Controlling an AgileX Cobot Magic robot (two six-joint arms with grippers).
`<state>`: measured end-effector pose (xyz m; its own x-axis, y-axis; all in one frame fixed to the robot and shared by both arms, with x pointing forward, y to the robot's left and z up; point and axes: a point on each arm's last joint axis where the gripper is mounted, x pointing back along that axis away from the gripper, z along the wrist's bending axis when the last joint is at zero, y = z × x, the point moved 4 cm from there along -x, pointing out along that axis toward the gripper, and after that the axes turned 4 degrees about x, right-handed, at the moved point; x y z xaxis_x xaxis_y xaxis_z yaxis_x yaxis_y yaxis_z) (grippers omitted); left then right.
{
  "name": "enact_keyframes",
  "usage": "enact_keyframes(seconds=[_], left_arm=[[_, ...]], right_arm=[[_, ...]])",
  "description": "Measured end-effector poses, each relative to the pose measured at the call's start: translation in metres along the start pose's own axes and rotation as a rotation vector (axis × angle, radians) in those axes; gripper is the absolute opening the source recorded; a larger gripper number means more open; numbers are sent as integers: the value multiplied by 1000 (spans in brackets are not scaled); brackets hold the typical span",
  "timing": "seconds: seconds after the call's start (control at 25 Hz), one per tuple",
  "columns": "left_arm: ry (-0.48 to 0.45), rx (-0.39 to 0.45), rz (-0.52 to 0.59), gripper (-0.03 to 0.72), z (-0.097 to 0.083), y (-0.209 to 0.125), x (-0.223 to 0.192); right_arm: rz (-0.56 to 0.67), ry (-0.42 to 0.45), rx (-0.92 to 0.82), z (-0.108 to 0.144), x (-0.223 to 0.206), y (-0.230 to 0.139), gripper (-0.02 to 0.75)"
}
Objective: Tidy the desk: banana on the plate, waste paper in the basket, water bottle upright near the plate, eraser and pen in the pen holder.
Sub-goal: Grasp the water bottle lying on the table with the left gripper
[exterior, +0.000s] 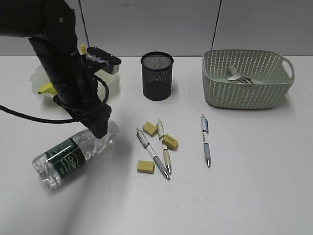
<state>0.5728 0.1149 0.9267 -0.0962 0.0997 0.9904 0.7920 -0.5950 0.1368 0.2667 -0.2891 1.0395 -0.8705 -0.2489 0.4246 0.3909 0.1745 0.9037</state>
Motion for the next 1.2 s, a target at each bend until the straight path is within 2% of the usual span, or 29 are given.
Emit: enact_keyframes(seconds=[0.24, 0.72, 0.8, 0.88, 1.2], left_arm=[[20, 3, 81, 609, 4, -2, -23], [26, -1, 142, 606, 8, -3, -59], [26, 0, 147, 578, 8, -3, -61], [25, 0, 149, 508, 8, -4, -61], [10, 12, 163, 501, 6, -5, -60]], right_arm=[[0, 0, 0, 0, 0, 0, 515], [0, 0, 1, 0, 0, 0, 515], [0, 0, 1, 0, 0, 0, 515], [0, -1, 1, 0, 0, 0, 514], [0, -2, 2, 0, 0, 0, 514]])
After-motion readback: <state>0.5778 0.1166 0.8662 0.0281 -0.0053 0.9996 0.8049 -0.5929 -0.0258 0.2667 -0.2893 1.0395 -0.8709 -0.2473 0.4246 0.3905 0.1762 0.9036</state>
